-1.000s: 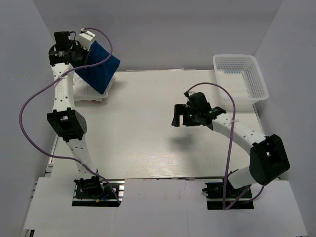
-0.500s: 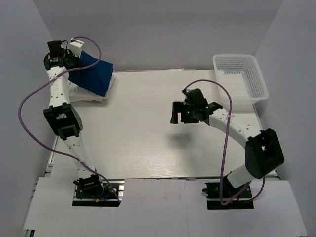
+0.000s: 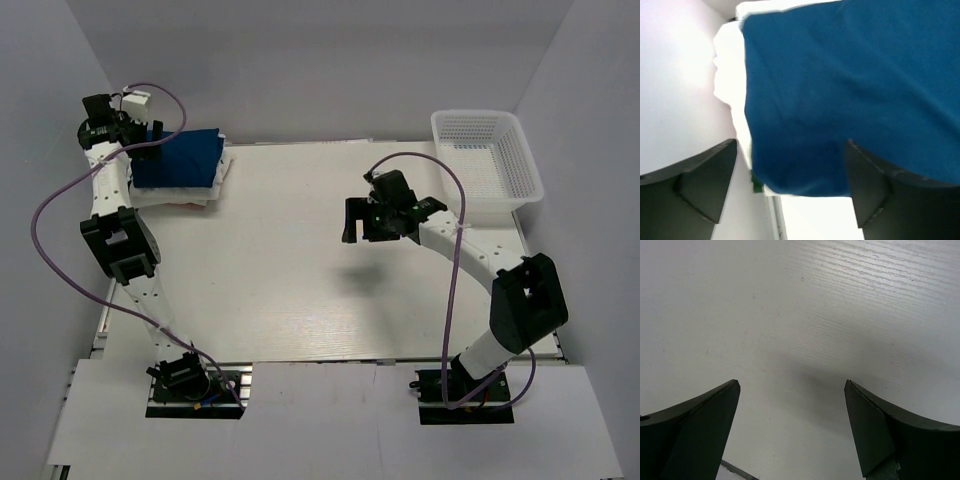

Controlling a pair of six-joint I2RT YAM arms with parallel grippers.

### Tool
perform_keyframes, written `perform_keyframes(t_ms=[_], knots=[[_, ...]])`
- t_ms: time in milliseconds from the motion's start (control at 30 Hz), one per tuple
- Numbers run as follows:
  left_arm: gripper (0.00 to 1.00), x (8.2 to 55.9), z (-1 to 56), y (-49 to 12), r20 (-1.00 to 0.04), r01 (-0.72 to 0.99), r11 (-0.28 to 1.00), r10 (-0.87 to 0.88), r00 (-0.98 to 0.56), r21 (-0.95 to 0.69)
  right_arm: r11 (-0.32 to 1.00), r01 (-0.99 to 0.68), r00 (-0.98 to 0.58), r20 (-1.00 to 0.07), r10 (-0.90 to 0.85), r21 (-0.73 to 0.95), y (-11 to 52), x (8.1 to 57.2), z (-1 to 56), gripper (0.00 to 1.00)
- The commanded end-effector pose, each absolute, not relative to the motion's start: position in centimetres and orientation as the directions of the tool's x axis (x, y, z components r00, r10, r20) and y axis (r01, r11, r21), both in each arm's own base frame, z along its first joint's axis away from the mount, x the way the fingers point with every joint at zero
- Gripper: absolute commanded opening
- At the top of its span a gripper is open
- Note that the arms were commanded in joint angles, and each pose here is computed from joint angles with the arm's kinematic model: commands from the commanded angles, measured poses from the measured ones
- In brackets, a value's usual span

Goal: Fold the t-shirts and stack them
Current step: Put the neatly folded tshirt into the corner of the board with the left arm

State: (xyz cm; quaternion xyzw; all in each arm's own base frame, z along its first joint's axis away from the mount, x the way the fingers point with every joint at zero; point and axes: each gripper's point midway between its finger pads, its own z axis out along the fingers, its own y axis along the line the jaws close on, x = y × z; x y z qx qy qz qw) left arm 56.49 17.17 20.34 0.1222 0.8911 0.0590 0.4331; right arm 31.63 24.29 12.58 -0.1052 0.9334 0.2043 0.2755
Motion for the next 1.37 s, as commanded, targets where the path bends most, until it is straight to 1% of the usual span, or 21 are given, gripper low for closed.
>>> perform_keyframes(t_ms=[0, 233, 333, 367, 433, 500, 533, 567, 600, 633, 667, 700, 733, 767, 867, 900, 933, 967, 1100, 1200, 1333], knots=[[0.99, 56.6, 24.8, 18.8, -0.811, 0.047, 0.964, 0.246, -0.531, 0.262, 0.883, -0.341, -0.800, -0.593, -0.091, 0.323, 25.0, 32.5, 14.4, 0.91], [0.99, 55.3, 31.7, 15.8, -0.900, 0.001, 0.990, 0.132, -0.415, 0.144, 0.865, -0.357, -0.776, -0.627, -0.064, 0.353, 24.8, 31.6, 15.7, 0.91], [0.99, 54.8, 33.6, 12.7, -0.925, 0.022, 0.999, -0.023, -0.378, -0.034, 0.855, -0.346, -0.780, -0.625, -0.033, 0.387, 24.4, 30.1, 15.6, 0.91], [0.99, 54.6, 32.9, 11.7, -0.906, -0.002, 0.987, -0.145, -0.398, -0.158, 0.850, -0.344, -0.775, -0.631, -0.017, 0.400, 24.4, 30.0, 15.8, 0.91], [0.99, 53.4, 33.9, 9.1, -0.883, 0.064, 0.958, -0.230, -0.410, -0.279, 0.844, -0.344, -0.766, -0.643, 0.002, 0.413, 23.7, 28.7, 16.2, 0.91], [0.99, 52.2, 32.0, 6.1, -0.798, 0.081, 0.890, -0.359, -0.485, -0.450, 0.835, -0.351, -0.743, -0.669, 0.027, 0.423, 23.2, 28.1, 17.2, 0.91], [0.99, 50.9, 29.1, 3.3, -0.721, 0.116, 0.831, -0.392, -0.571, -0.544, 0.839, -0.346, -0.745, -0.666, 0.026, 0.421, 22.4, 27.1, 16.6, 0.91], [0.99, 49.5, 30.8, 1.9, -0.727, 0.131, 0.816, -0.414, -0.547, -0.563, 0.843, -0.339, -0.723, -0.689, 0.049, 0.417, 21.6, 27.1, 17.4, 0.91], [0.99, 48.5, 30.3, -0.7, -0.723, 0.145, 0.814, -0.399, -0.563, -0.562, 0.847, -0.337, -0.731, -0.681, 0.040, 0.412, 21.4, 26.3, 16.6, 0.91], [0.99, 46.3, 26.0, -2.3, -0.659, 0.083, 0.808, -0.411, -0.630, -0.584, 0.844, -0.341, -0.713, -0.699, 0.056, 0.415, 20.8, 25.5, 17.3, 0.91], [0.99, 45.2, 26.0, -3.8, -0.683, 0.105, 0.815, -0.399, -0.612, -0.570, 0.851, -0.333, -0.714, -0.698, 0.053, 0.406, 20.3, 25.1, 16.7, 0.91], [0.99, 42.1, 28.7, -5.6, -0.727, 0.154, 0.817, -0.389, -0.566, -0.556, 0.855, -0.329, -0.720, -0.692, 0.047, 0.401, 19.9, 24.5, 16.3, 0.91], [0.99, 39.0, 24.7, -8.1, -0.671, 0.148, 0.800, -0.369, -0.643, -0.582, 0.849, -0.333, -0.706, -0.706, 0.064, 0.409, 19.5, 23.9, 16.8, 0.91], [0.99, 36.9, 24.3, -9.3, -0.665, 0.172, 0.784, -0.361, -0.654, -0.596, 0.855, -0.318, -0.714, -0.697, 0.069, 0.410, 19.1, 23.4, 16.1, 0.91], [0.99, 29.2, 22.5, -9.8, -0.638, 0.138, 0.806, -0.338, -0.692, -0.576, 0.855, -0.302, -0.715, -0.693, 0.090, 0.422, 18.1, 21.8, 15.0, 0.91], [0.99, 26.6, 20.9, -8.6, -0.592, 0.035, 0.839, -0.352, -0.725, -0.543, 0.857, -0.286, -0.716, -0.690, 0.106, 0.429, 17.8, 21.6, 14.7, 0.91], [0.99, 24.5, 21.1, -7.7, -0.633, 0.026, 0.868, -0.341, -0.695, -0.496, 0.862, -0.265, -0.714, -0.689, 0.126, 0.433, 17.0, 20.9, 13.8, 0.91], [0.99, 23.0, 21.1, -7.7, -0.627, 0.022, 0.868, -0.341, -0.701, -0.496, 0.861, -0.268, -0.713, -0.690, 0.125, 0.433, 16.9, 20.5, 13.4, 0.91], [0.99, 19.3, 21.5, -6.3, -0.656, -0.037, 0.890, -0.363, -0.661, -0.455, 0.855, -0.228, -0.710, -0.680, 0.182, 0.466, 15.9, 19.3, 11.4, 0.91], [0.99, 18.8, 22.9, -6.2, -0.684, -0.032, 0.884, -0.383, -0.621, -0.466, 0.816, -0.288, -0.675, -0.711, 0.199, 0.502, 16.5, 18.8, 12.1, 0.91], [0.99, 19.3, 25.1, -4.2, -0.731, -0.111, 0.902, -0.406, -0.549, -0.417, 0.811, -0.317, -0.629, -0.749, 0.209, 0.492, 16.1, 18.7, 13.5, 0.91]])
